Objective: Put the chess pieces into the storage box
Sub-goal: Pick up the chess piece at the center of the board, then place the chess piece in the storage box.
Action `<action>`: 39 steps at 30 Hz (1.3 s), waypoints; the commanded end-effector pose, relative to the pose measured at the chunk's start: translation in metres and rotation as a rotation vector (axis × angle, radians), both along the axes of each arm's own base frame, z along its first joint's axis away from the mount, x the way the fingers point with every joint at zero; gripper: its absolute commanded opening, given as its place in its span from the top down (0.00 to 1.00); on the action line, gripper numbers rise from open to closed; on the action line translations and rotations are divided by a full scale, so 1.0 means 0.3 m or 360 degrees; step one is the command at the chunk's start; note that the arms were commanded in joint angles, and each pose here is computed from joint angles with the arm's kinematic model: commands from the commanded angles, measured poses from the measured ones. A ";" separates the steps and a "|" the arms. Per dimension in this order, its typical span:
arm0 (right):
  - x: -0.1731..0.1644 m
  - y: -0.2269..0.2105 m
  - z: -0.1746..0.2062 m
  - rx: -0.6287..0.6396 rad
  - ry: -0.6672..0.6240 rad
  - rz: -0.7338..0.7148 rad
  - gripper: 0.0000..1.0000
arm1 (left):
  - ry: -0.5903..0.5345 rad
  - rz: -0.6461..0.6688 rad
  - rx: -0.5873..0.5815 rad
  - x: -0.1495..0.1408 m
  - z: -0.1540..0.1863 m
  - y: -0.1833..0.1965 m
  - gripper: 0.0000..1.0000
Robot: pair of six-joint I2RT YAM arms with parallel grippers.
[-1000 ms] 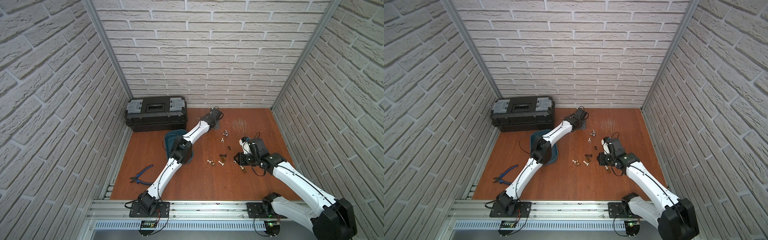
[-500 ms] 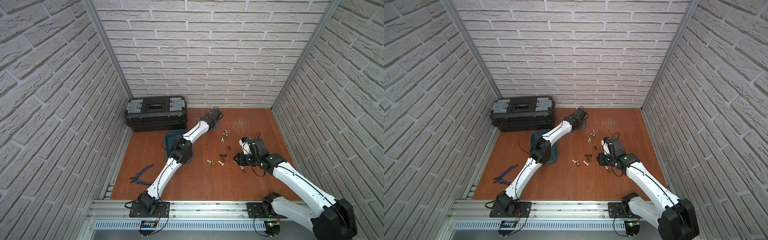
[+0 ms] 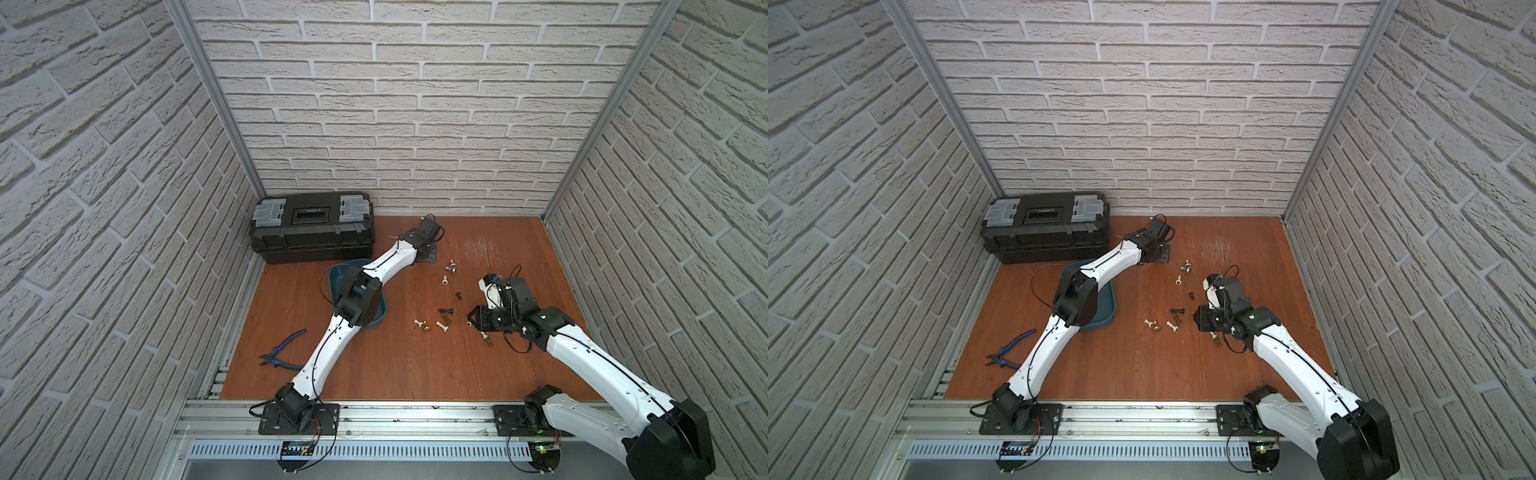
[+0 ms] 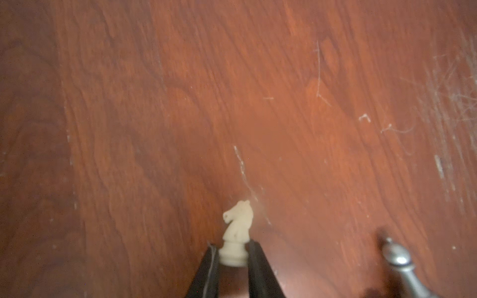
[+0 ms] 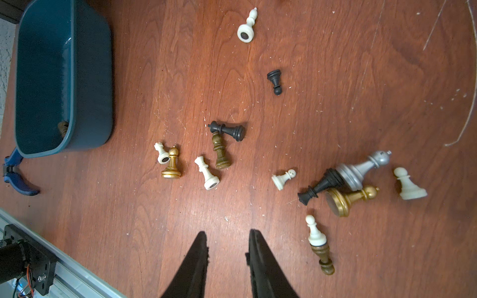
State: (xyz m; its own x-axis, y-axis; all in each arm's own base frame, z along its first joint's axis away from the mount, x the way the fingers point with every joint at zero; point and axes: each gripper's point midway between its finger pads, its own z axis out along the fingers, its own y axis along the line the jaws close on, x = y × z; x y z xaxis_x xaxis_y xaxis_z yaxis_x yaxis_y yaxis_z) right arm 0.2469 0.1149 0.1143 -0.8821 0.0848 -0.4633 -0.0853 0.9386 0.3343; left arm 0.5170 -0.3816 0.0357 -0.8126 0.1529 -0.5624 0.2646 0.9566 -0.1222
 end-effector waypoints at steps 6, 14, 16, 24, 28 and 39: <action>0.032 0.003 0.068 0.0019 -0.0085 -0.0012 0.68 | 0.0012 -0.0101 -0.0026 -0.097 0.127 -0.017 0.78; 0.076 0.015 0.117 0.0015 -0.0142 0.0007 0.68 | 0.0013 -0.0110 -0.0076 -0.229 0.249 0.058 0.80; 0.093 0.026 0.123 0.0027 -0.0143 0.0014 0.68 | 0.0005 -0.0106 -0.0092 -0.276 0.290 0.098 0.80; 0.162 0.064 0.127 0.0043 -0.0119 0.0041 0.68 | 0.0033 -0.0015 -0.0031 -0.551 0.379 0.367 0.80; 0.194 0.098 0.118 0.0095 -0.0082 0.0048 0.68 | 0.0050 0.0094 -0.0029 -0.680 0.392 0.523 0.80; 0.276 0.141 0.051 -0.0039 0.0089 0.0086 0.65 | 0.0178 0.0384 -0.0059 -0.851 0.271 0.823 0.76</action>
